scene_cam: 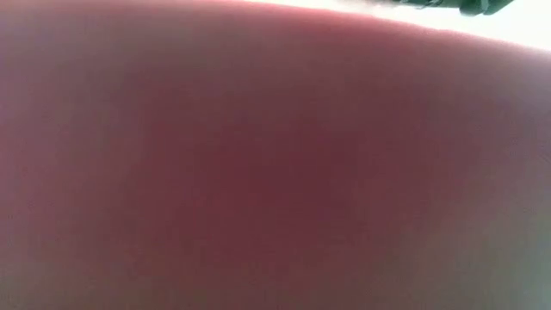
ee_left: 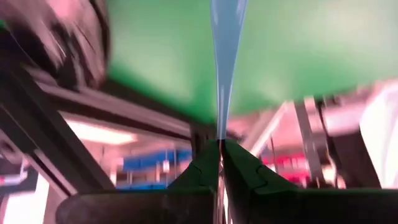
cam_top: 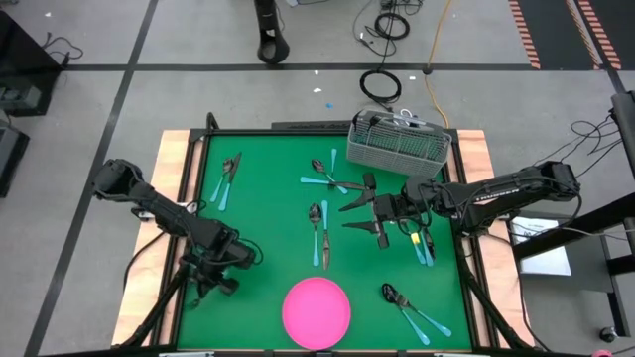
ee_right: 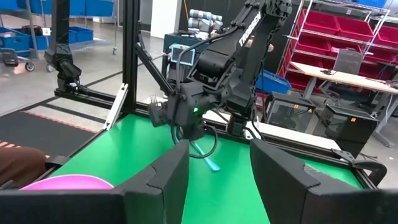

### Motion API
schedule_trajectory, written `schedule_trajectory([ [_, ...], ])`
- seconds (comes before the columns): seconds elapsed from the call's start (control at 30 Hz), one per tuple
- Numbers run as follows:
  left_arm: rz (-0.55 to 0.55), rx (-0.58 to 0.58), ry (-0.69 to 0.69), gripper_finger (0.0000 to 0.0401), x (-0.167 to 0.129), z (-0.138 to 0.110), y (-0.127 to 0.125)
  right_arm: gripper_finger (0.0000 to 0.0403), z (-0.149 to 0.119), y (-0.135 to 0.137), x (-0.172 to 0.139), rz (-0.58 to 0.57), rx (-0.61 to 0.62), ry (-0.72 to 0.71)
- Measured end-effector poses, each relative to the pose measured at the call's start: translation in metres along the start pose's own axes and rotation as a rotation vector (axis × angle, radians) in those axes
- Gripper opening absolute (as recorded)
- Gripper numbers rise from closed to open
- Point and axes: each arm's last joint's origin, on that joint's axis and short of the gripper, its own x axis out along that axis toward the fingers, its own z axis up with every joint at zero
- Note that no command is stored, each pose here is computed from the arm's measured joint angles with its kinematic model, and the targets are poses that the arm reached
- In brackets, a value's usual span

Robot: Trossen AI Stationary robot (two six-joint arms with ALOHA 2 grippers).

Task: Sort silverware
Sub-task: Put the blue fork into the utensil holder

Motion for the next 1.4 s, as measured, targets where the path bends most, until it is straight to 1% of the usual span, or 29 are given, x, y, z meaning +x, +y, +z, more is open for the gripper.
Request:
schedule_trajectory([
  [0.13, -0.024, 0.055, 0.129, 0.0010, -0.001, -0.004, -0.001, 0.0160, 0.000, 0.000, 0.000, 0.000, -0.005, 0.001],
  [0.23, -0.054, 0.152, 0.116, 0.0010, -0.001, -0.003, -0.005, 0.0160, -0.001, 0.000, 0.000, 0.002, -0.011, 0.012],
  [0.3, -0.082, 0.228, 0.043, 0.0010, -0.002, -0.001, -0.011, 0.0160, -0.002, 0.000, 0.000, 0.004, -0.019, 0.021],
  [0.47, -0.182, 0.376, -0.246, 0.0010, -0.010, 0.009, -0.027, 0.0160, -0.003, 0.001, 0.000, 0.006, -0.040, 0.033],
  [0.63, -0.279, 0.530, -0.477, 0.0010, -0.024, 0.017, -0.039, 0.0160, -0.003, 0.000, 0.000, 0.005, -0.040, 0.032],
  [0.73, -0.291, 0.609, -0.610, 0.0010, -0.033, 0.023, -0.042, 0.0160, -0.001, 0.000, -0.002, -0.002, -0.038, 0.022],
  [0.8, -0.268, 0.646, -0.702, 0.0010, -0.039, 0.028, -0.042, 0.0160, 0.001, 0.000, -0.005, -0.002, -0.037, 0.024],
  [1.0, -0.117, 0.749, -1.042, 0.0004, -0.065, 0.043, -0.039, 0.0160, 0.011, 0.000, -0.020, -0.002, -0.034, 0.021],
  [1.07, -0.053, 0.821, -1.153, 0.0004, -0.079, 0.043, -0.044, 0.0160, 0.013, 0.000, -0.025, -0.002, -0.034, 0.026],
  [1.13, 0.036, 0.909, -1.268, 0.0003, -0.097, 0.039, -0.051, 0.0160, 0.016, 0.000, -0.030, -0.002, -0.034, 0.023],
  [1.2, 0.175, 0.993, -1.383, 0.0003, -0.116, 0.032, -0.059, 0.0160, 0.017, 0.001, -0.033, -0.001, -0.033, 0.027],
  [1.27, 0.363, 1.049, -1.504, 0.0003, -0.137, 0.022, -0.066, 0.0160, 0.018, 0.001, -0.035, -0.001, -0.033, 0.030],
  [1.33, 0.569, 1.058, -1.625, 0.0003, -0.160, 0.010, -0.072, 0.0160, 0.018, 0.001, -0.035, 0.000, -0.032, 0.036],
  [1.4, 0.785, 1.034, -1.728, 0.0003, -0.183, -0.001, -0.078, 0.0160, 0.017, 0.001, -0.036, 0.001, -0.025, 0.044],
])
